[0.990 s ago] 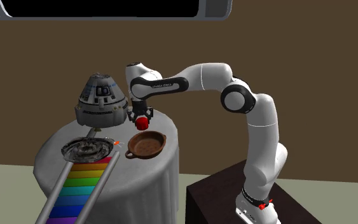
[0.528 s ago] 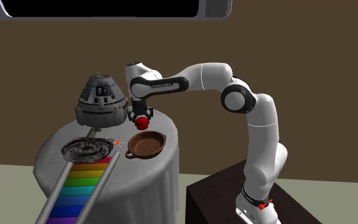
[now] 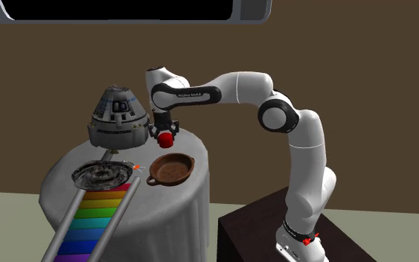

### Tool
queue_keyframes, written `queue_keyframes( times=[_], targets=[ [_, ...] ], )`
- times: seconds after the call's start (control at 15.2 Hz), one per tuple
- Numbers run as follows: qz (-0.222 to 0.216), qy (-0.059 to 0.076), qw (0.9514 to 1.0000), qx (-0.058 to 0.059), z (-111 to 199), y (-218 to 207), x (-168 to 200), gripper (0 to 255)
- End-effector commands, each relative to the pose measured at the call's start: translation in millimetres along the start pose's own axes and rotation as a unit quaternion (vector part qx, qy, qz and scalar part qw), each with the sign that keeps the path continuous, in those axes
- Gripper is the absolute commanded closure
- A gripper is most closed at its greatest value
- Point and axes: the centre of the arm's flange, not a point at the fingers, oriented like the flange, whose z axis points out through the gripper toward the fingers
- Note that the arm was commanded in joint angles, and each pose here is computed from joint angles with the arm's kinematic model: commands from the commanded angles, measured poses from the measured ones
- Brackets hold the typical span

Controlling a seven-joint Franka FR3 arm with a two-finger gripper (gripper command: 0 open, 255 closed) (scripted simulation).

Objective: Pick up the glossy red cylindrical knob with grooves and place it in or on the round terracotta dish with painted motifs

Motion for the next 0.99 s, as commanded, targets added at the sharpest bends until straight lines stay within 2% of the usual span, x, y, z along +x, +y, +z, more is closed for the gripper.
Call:
queue_keyframes(
  times=[0.0, 0.92],
  targets=[
    [0.0, 0.0, 1.0, 0.0, -10.5, 0.6, 0.4, 255],
    [0.0, 0.0, 1.0, 0.0, -84.4, 1.2, 0.2, 255]
  ],
)
